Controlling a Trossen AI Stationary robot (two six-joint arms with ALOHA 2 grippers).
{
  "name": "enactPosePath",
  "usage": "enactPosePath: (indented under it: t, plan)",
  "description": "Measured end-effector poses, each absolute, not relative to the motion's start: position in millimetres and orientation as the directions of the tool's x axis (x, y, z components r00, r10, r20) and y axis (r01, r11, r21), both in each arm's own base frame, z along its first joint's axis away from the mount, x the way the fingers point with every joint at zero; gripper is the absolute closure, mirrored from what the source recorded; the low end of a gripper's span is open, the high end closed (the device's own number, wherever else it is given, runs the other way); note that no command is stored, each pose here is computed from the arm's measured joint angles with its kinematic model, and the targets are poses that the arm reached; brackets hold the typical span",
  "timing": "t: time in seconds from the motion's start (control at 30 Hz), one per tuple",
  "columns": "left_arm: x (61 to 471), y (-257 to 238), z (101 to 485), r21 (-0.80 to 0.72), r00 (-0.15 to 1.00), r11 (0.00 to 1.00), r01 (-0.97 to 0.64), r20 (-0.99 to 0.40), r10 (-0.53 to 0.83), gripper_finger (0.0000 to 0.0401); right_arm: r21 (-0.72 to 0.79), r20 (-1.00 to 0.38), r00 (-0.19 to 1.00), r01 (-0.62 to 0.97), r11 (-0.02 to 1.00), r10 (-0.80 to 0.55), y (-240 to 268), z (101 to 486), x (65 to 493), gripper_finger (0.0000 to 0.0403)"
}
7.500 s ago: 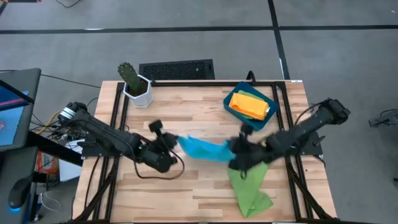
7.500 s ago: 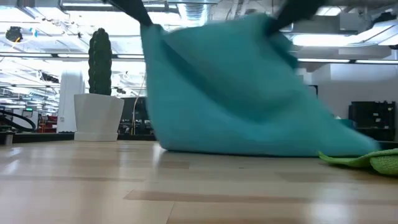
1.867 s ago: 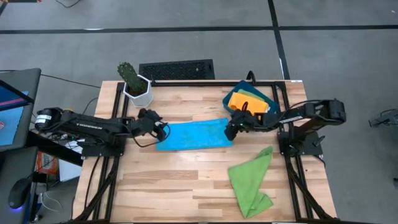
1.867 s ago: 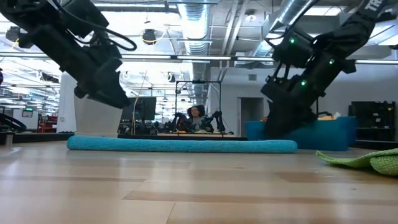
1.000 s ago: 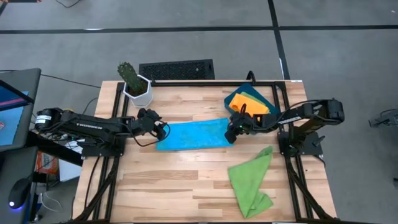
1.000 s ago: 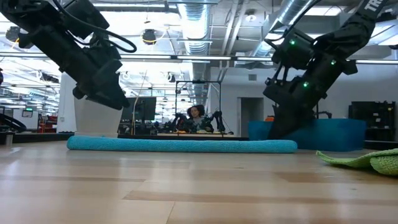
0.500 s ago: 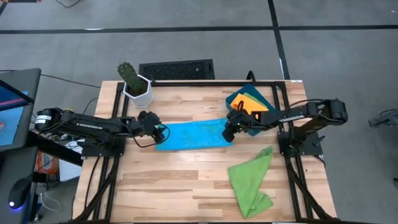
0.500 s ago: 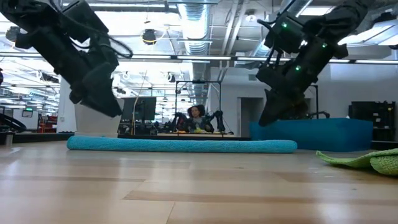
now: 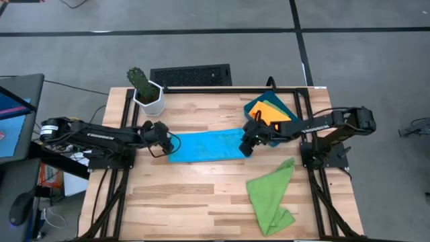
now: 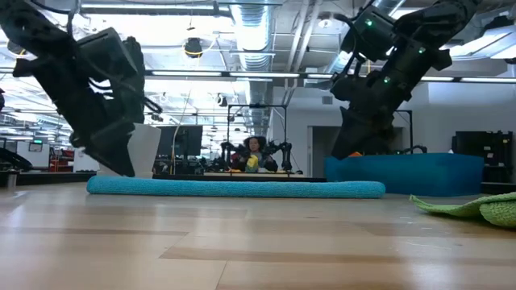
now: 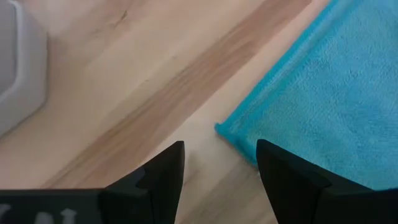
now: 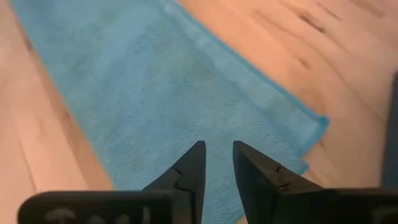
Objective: Fold microfiber towels
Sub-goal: Fold the blue microfiber cloth
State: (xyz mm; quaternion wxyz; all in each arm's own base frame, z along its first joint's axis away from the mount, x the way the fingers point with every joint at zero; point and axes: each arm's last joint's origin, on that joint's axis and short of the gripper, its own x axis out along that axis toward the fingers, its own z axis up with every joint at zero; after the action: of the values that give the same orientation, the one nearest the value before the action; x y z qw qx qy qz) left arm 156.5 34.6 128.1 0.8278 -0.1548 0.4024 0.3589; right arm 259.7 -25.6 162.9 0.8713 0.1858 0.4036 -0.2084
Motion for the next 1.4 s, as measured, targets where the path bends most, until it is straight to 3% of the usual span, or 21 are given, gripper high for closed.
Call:
enactPosePath:
  t: [0.33, 0.7, 0.93, 1.23, 1.4]
  plan:
    - [158.5, 34.3, 127.1, -0.002, 0.449, 0.699, -0.715, -0.768, 0.457, 0.0227, 0.155, -0.782, 0.588, 0.501, 0.851, -0.204, -21.9, 162.7, 259.8, 0.0297]
    - [164.8, 35.4, 120.9, 0.012, 0.448, 0.706, -0.708, -0.766, 0.462, 0.0303, 0.153, -0.785, 0.585, 0.502, 0.851, -0.204, -21.9, 162.5, 259.5, 0.0297]
    - [166.3, 34.7, 121.7, -0.011, 0.472, 0.727, -0.687, -0.767, 0.435, 0.0392, 0.152, -0.787, 0.583, 0.502, 0.852, -0.203, -21.9, 162.3, 259.3, 0.0297]
    - [179.9, 36.7, 141.0, -0.022, 0.528, 0.75, -0.661, -0.724, 0.444, 0.0401, 0.14, -0.801, 0.564, 0.505, 0.852, -0.202, -21.7, 161.0, 257.3, 0.0297]
    - [178.6, 36.5, 141.2, -0.004, 0.502, 0.748, -0.664, -0.744, 0.442, 0.04, 0.139, -0.802, 0.562, 0.504, 0.852, -0.202, -21.7, 160.9, 257.2, 0.0297]
